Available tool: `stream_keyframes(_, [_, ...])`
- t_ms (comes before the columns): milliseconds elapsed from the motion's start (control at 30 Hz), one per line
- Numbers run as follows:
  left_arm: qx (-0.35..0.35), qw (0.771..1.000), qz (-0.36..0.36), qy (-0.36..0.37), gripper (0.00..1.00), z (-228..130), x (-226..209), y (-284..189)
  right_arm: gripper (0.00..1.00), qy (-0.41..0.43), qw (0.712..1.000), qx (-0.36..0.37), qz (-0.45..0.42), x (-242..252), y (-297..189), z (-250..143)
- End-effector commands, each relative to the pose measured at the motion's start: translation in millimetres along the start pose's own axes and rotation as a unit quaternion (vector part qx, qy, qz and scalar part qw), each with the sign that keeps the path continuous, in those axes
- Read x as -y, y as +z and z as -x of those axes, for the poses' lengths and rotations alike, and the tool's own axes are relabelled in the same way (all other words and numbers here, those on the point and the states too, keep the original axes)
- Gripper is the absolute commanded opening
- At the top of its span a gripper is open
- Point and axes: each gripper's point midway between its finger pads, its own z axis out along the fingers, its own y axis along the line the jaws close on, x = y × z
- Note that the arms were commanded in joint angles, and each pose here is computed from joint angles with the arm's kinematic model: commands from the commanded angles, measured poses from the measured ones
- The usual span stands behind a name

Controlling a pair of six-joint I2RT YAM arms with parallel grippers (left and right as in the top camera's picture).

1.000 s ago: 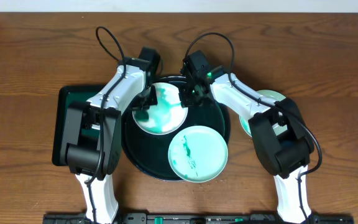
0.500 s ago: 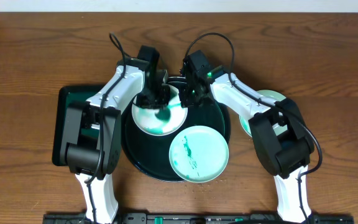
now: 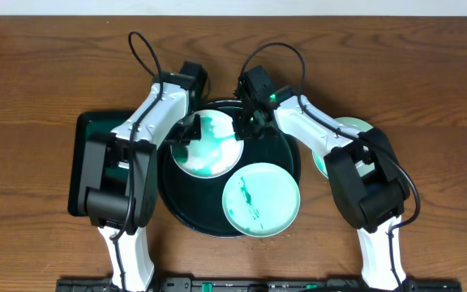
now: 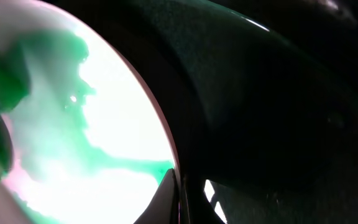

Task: Clean dirty plates on tray and stack at the side
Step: 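Scrub the held plate with the sponge in the left gripper, then withdraw the left gripper with sponge to the green tray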

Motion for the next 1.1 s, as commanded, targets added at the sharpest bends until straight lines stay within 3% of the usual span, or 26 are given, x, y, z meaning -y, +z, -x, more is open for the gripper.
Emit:
stream_keyframes(0, [-0.004,0.996,0.079,-0.036,0.07,0.1,-40.8,-13.5,0.01,0.011,1.000,0.003,-0.030,12.6,3.5,2.5])
stream_keyframes(233, [0.024,0.996,0.063,-0.050,0.07,-2.7,-59.5,-78.5,0.01,0.011,1.000,0.002,-0.030,12.4,3.6,2.2])
stream_keyframes(500, [0.113,0.983,0.025,-0.145,0.07,-10.6,-123.5,-142.0,0.01,-0.029,0.999,-0.027,0.033,-9.6,1.5,-8.2])
stream_keyframes(767, [0.086,0.975,-0.060,-0.196,0.07,-17.3,-163.9,-130.6,0.05,0.047,0.998,-0.049,-0.019,3.7,6.9,-24.1])
stream_keyframes(1067, [0.070,0.971,-0.069,-0.218,0.07,-21.8,-174.9,-118.9,0.01,0.073,0.995,-0.061,-0.020,6.3,17.0,-29.5])
